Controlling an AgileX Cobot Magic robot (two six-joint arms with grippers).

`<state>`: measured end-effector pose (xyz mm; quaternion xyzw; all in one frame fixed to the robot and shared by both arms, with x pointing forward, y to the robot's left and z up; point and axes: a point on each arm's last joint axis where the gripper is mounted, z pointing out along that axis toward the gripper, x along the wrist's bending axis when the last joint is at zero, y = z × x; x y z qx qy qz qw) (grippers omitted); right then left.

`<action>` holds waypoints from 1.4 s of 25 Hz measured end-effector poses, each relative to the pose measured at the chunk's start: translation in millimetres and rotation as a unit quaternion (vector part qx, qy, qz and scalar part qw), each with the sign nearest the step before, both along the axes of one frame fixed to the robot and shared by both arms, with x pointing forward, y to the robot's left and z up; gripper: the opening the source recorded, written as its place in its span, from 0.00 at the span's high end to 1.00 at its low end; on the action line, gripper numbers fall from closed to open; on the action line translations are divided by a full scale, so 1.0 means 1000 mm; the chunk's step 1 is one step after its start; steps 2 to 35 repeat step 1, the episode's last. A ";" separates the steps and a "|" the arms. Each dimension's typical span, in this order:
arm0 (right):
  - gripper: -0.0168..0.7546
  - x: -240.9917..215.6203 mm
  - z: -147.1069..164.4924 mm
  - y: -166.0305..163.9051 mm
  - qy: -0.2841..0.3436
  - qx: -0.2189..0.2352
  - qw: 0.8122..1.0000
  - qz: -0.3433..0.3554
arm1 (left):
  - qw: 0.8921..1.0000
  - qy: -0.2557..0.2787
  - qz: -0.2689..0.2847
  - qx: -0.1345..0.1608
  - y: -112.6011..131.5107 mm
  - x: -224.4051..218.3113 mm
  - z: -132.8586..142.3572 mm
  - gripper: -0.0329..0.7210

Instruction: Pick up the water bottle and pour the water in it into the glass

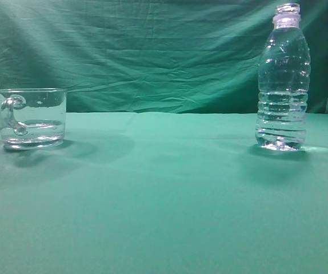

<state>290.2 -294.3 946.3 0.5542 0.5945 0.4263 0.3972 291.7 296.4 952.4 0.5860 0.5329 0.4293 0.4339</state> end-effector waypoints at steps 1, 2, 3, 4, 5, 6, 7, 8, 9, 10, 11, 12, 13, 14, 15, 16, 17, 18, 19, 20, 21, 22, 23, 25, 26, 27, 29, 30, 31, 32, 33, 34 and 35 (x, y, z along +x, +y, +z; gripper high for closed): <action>0.98 0.000 0.000 0.000 0.000 0.000 1.000 0.000 | 1.000 0.000 0.000 0.000 0.000 0.000 0.000 0.96; 0.98 0.000 0.000 0.000 0.000 0.000 1.000 0.000 | 1.000 0.000 0.000 0.000 0.000 0.000 0.000 0.96; 0.98 0.000 0.000 0.000 0.000 0.000 1.000 0.000 | 1.000 0.000 0.000 0.000 0.000 0.000 0.000 0.96; 0.98 0.000 0.000 0.000 0.000 0.000 1.000 0.000 | 1.000 0.000 0.000 0.000 0.000 0.000 0.000 0.96; 0.98 0.000 0.000 0.000 0.000 0.000 1.000 0.000 | 1.000 0.000 0.000 0.000 0.000 0.000 0.000 0.96; 0.98 0.000 0.000 0.000 0.000 0.000 1.000 0.000 | 1.000 0.000 0.000 0.000 0.000 0.000 0.000 0.96; 0.98 0.000 0.000 0.000 0.000 0.000 1.000 0.000 | 1.000 0.000 0.000 0.000 0.000 0.000 0.000 0.96; 0.98 0.000 0.000 0.000 0.000 0.000 1.000 0.000 | 1.000 0.000 0.000 0.000 0.000 0.000 0.000 0.96; 0.98 0.000 0.000 0.000 0.000 0.000 1.000 0.000 | 1.000 0.000 0.000 0.000 0.000 0.000 0.000 0.96; 0.98 0.000 0.000 0.000 0.000 0.000 1.000 0.000 | 1.000 0.000 0.000 0.000 0.000 0.000 0.000 0.96; 0.98 0.000 0.000 0.000 0.000 0.000 1.000 0.000 | 1.000 0.000 0.000 0.000 0.000 0.000 0.000 0.96; 0.98 0.000 0.000 0.000 0.000 0.000 1.000 0.000 | 1.000 0.000 0.000 0.000 0.000 0.000 0.000 0.96; 0.98 0.000 0.000 0.000 0.000 0.000 1.000 0.000 | 1.000 0.000 0.000 0.000 0.000 0.000 0.000 0.96; 0.98 0.000 0.000 0.000 0.000 0.000 1.000 0.000 | 1.000 0.000 0.000 0.000 0.000 0.000 0.000 0.96; 0.98 0.000 0.000 0.000 0.000 0.000 1.000 0.000 | 1.000 0.000 0.000 0.000 0.000 0.000 0.000 0.96; 0.98 0.000 0.000 0.000 0.000 0.000 1.000 0.000 | 1.000 0.000 0.000 0.000 0.000 0.000 0.000 0.96; 0.98 0.000 0.000 0.000 0.000 0.000 1.000 0.000 | 1.000 0.000 0.000 0.000 0.000 0.000 0.000 0.96; 0.98 0.000 0.000 0.000 0.000 0.000 1.000 0.000 | 1.000 0.000 0.000 0.000 0.000 0.000 0.000 0.96; 0.98 0.000 0.000 0.000 0.000 0.000 1.000 0.000 | 1.000 0.000 0.000 0.000 0.000 0.000 0.000 0.96; 0.98 0.000 0.000 0.000 0.000 0.000 1.000 0.000 | 1.000 0.000 0.000 0.000 0.000 0.000 0.000 0.96; 0.98 0.000 0.000 0.000 0.000 0.000 1.000 0.000 | 1.000 0.000 0.000 0.000 0.000 0.000 0.000 0.96; 0.98 0.000 0.000 0.000 0.000 0.000 1.000 0.000 | 1.000 0.000 0.000 0.000 0.000 0.000 0.000 0.96; 0.98 0.000 0.000 0.000 0.000 0.000 1.000 0.000 | 1.000 0.000 0.000 0.000 0.000 0.000 0.000 0.96; 0.98 0.000 0.000 0.000 0.000 0.000 1.000 0.000 | 1.000 0.000 0.000 0.000 0.000 0.000 0.000 0.96; 0.98 0.000 0.000 0.000 0.000 0.000 1.000 0.000 | 1.000 0.000 0.000 0.000 0.000 0.000 0.000 0.96; 0.98 0.000 0.000 0.000 0.000 0.000 1.000 0.000 | 1.000 0.000 0.000 0.000 0.000 0.000 0.000 0.96; 0.98 0.000 0.000 0.000 0.000 0.000 1.000 0.000 | 1.000 0.000 0.000 0.000 0.000 0.000 0.000 0.96; 0.98 0.000 0.000 0.000 0.000 0.000 1.000 0.000 | 1.000 0.000 0.000 0.000 0.000 0.000 0.000 0.96; 0.98 0.000 0.000 0.000 0.000 0.000 1.000 0.000 | 1.000 0.000 0.000 0.000 0.000 0.000 0.000 0.96; 0.98 0.000 0.000 0.000 0.000 0.000 1.000 0.000 | 1.000 0.000 0.000 0.000 0.000 0.000 0.000 0.96; 0.98 0.000 0.000 0.000 0.000 0.000 1.000 0.000 | 1.000 0.000 0.000 0.000 0.000 0.000 0.000 0.96; 0.98 0.000 0.000 0.000 0.000 0.000 1.000 0.000 | 1.000 0.000 0.000 0.000 0.000 0.000 0.000 0.96; 0.98 0.000 0.000 0.000 0.000 0.000 1.000 0.000 | 1.000 0.000 0.000 0.000 0.000 0.000 0.000 0.96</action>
